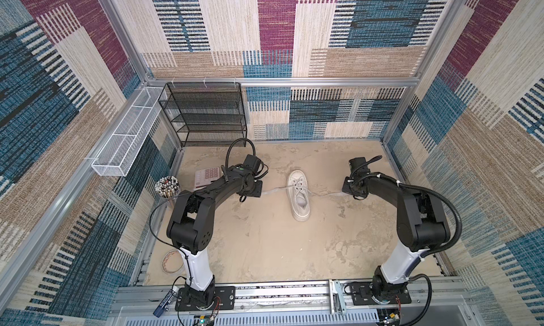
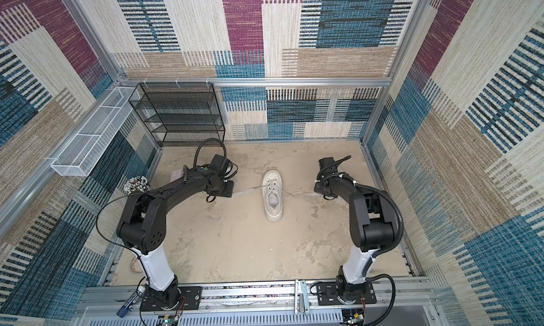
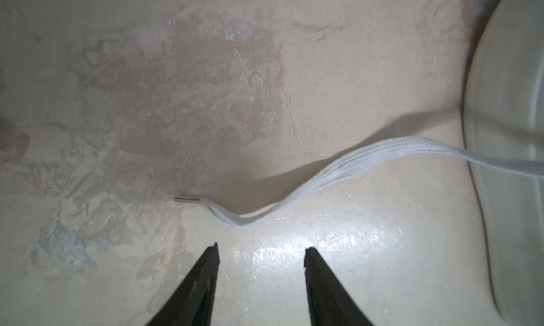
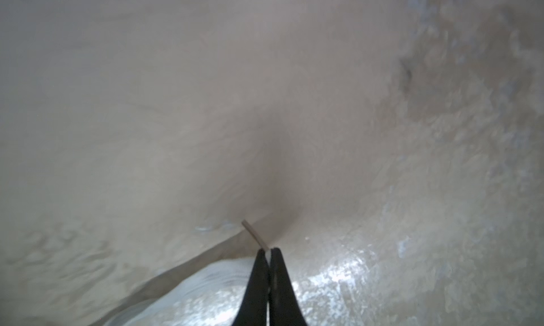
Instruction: Tie the shoes
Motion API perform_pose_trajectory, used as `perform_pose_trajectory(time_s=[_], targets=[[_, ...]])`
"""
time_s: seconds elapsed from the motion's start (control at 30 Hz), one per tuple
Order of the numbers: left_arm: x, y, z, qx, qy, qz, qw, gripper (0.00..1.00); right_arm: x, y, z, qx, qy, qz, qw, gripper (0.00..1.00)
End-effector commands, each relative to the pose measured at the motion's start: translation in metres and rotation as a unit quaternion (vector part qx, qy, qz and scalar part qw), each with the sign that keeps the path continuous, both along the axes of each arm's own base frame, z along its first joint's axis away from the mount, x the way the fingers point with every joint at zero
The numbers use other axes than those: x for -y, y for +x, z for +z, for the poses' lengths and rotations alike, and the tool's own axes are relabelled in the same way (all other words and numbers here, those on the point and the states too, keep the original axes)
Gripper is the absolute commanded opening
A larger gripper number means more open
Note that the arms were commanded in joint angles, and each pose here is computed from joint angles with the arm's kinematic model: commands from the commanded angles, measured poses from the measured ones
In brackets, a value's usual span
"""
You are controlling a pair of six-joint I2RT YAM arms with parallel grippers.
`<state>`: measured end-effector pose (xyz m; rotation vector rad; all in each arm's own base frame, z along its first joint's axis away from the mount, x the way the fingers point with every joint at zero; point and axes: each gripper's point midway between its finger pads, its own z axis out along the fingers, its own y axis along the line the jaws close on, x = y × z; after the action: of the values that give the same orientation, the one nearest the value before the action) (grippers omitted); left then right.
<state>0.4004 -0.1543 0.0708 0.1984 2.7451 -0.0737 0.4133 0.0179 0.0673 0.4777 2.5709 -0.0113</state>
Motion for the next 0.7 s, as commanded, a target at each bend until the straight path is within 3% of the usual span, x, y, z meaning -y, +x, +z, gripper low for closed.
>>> perform_pose_trajectory(time_s=[0.0, 0.1, 0.3, 0.67], targets=[[-0.003, 0.000, 0.004, 0.003, -0.006, 0.012, 1.000, 0.51, -0.029, 0.025, 0.054, 0.086, 0.024, 0.052, 0.995, 0.00], [-0.007, 0.001, 0.007, 0.006, -0.007, 0.014, 1.000, 0.51, -0.061, 0.040, 0.095, 0.135, 0.051, 0.097, 0.985, 0.00], [-0.015, 0.001, 0.012, 0.012, -0.011, 0.023, 1.000, 0.51, -0.147, 0.055, 0.133, 0.164, 0.089, 0.187, 0.964, 0.00], [-0.024, -0.001, 0.017, 0.018, -0.015, 0.029, 0.999, 0.51, -0.268, 0.065, 0.147, 0.164, 0.132, 0.284, 0.936, 0.00]])
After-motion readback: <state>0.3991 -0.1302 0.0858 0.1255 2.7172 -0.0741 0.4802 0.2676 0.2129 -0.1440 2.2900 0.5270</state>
